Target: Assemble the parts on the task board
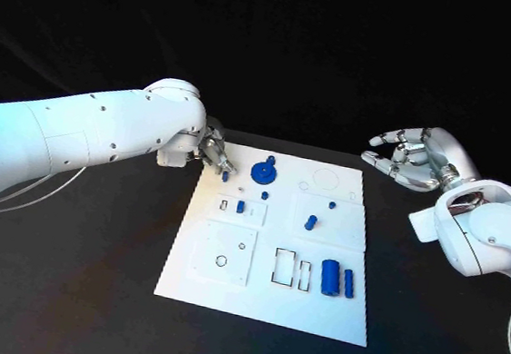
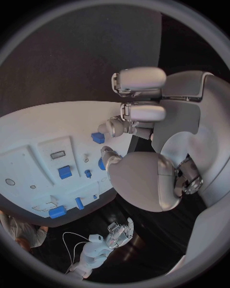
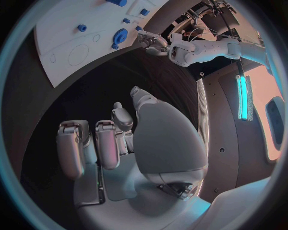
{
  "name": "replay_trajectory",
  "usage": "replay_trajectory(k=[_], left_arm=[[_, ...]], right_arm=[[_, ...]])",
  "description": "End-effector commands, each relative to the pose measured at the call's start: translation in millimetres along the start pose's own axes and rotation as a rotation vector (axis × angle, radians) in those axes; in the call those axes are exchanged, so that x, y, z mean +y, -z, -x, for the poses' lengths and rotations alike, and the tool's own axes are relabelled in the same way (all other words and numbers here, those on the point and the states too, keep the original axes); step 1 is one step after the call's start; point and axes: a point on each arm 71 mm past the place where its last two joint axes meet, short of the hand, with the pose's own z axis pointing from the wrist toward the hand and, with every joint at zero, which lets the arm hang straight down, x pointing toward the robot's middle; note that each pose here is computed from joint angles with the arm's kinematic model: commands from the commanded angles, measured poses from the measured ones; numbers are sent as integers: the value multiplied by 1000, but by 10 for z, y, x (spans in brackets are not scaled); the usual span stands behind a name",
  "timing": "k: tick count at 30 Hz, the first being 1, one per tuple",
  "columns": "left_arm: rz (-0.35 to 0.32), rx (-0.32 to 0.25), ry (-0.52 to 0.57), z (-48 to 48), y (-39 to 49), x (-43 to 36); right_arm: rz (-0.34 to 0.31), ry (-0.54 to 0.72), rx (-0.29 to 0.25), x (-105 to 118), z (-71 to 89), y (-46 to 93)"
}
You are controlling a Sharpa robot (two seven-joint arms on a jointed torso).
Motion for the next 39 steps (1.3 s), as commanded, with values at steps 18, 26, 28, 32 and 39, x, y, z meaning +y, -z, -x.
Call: replay_trajectory(k=[18,26,28,32,39], left_arm=[[-16,20,24,-35,-36,-35],[-35,38,55,-56,-30,-56],[-43,41,77,-59,-28,-60],[-55,48,116,-67,-22,-57],[-68,49,172,-77,15,-9]], right_arm=[[11,2,11,12,-16,2],[11,2,12,13,-18,2],[11,2,12,13,-18,2],[11,2,12,13,-18,1],[11,2,11,11,-15,3]])
